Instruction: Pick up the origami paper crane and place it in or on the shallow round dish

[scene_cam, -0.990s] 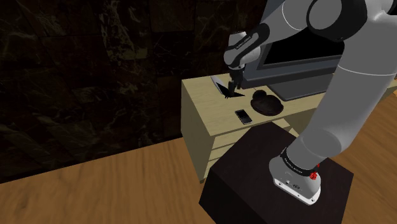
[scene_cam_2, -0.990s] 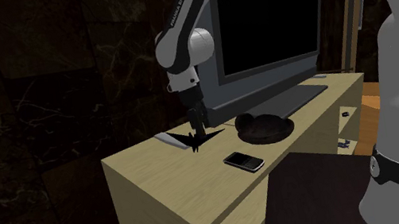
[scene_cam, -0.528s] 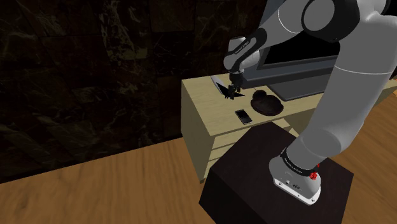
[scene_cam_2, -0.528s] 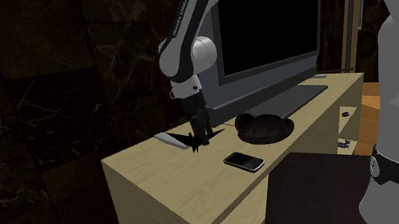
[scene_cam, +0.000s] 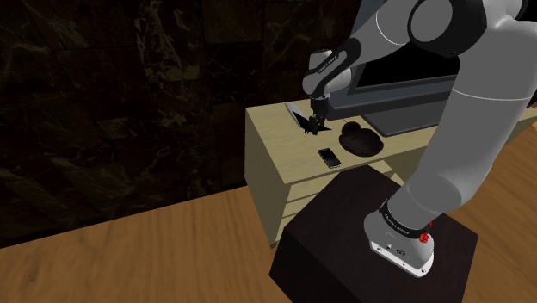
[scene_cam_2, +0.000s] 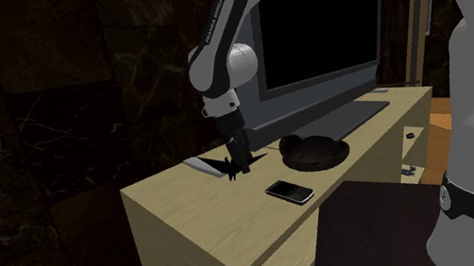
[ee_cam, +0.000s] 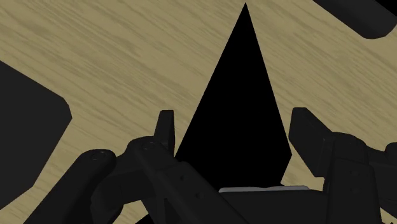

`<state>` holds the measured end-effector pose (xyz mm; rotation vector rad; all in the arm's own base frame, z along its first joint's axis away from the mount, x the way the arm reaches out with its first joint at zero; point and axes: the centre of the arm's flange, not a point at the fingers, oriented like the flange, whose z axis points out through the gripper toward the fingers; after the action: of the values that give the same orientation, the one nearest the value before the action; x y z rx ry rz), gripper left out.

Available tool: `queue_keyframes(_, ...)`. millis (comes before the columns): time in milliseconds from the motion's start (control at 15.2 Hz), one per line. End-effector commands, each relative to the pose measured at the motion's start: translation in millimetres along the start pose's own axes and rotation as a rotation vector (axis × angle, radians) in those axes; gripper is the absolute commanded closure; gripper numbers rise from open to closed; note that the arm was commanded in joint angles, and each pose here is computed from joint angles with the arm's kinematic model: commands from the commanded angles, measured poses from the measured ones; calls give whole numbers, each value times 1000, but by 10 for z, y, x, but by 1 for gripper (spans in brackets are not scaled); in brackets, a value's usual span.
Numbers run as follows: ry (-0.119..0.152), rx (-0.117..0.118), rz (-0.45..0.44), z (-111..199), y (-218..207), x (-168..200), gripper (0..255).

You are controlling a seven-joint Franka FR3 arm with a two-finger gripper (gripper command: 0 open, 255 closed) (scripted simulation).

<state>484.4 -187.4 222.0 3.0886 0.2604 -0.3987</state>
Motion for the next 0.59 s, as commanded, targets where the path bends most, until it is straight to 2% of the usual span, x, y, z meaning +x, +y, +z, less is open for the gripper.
queue_keyframes(0,1,-1,0,0,0,5,255)
queue_keyframes(330,1,-1,0,1,-1,4,255)
queue_keyframes(528,1,-1,0,-152,-2,-36,255)
